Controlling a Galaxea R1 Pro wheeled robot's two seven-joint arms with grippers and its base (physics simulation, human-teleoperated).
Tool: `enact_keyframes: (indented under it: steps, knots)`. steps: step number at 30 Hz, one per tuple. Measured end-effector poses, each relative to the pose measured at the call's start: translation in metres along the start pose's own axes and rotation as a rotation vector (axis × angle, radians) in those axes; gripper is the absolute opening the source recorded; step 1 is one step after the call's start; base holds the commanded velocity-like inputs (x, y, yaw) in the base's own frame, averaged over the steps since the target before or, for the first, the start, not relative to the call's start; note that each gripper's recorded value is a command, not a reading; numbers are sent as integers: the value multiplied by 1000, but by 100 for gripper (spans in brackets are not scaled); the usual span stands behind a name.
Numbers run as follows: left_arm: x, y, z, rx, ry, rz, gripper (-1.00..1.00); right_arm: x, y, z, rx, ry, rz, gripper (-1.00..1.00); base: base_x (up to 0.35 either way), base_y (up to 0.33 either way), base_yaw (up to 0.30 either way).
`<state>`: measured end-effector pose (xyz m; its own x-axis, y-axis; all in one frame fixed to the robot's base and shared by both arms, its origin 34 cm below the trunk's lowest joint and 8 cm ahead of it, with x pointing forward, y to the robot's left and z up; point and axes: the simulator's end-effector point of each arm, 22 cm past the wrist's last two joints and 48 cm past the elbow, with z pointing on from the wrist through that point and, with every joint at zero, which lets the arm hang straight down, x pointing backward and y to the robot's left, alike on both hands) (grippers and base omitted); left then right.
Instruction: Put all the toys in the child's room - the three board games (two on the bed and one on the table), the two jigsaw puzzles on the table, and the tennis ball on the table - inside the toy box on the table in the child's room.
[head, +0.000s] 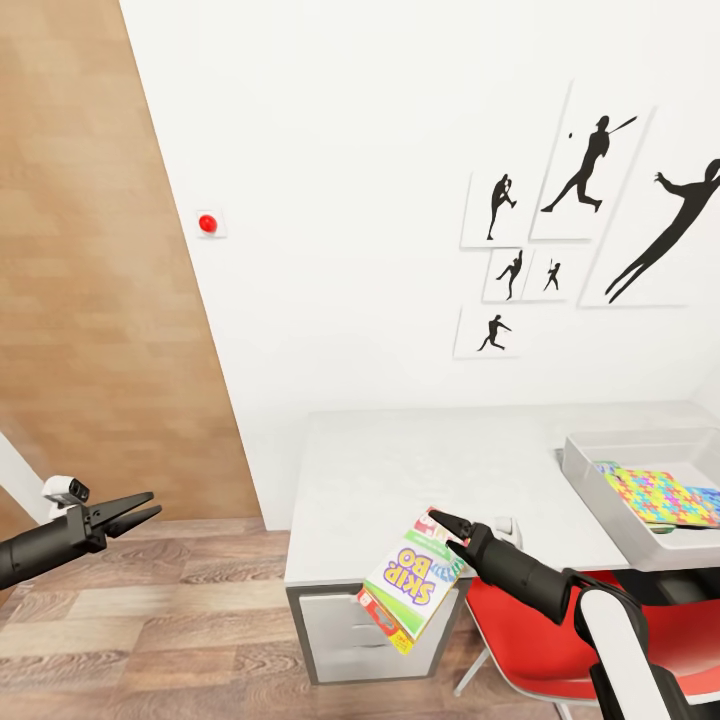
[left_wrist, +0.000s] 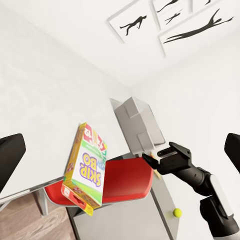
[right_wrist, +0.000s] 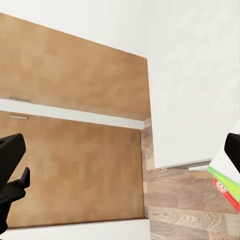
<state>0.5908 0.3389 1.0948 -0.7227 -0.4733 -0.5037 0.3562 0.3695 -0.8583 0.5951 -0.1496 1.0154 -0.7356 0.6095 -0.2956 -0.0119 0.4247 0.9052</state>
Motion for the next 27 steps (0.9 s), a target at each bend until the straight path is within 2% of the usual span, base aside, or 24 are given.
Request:
enact_keyframes:
  steps: [14,27]
  knots:
    - [-1,-1,0,1,-1,0,100,-2,2,0,-4,-11,-2,100,0,0,6]
    - [-2,1,2,11,-8,13,100,-6,2,2,-16,-22,-15,100,0,0,121]
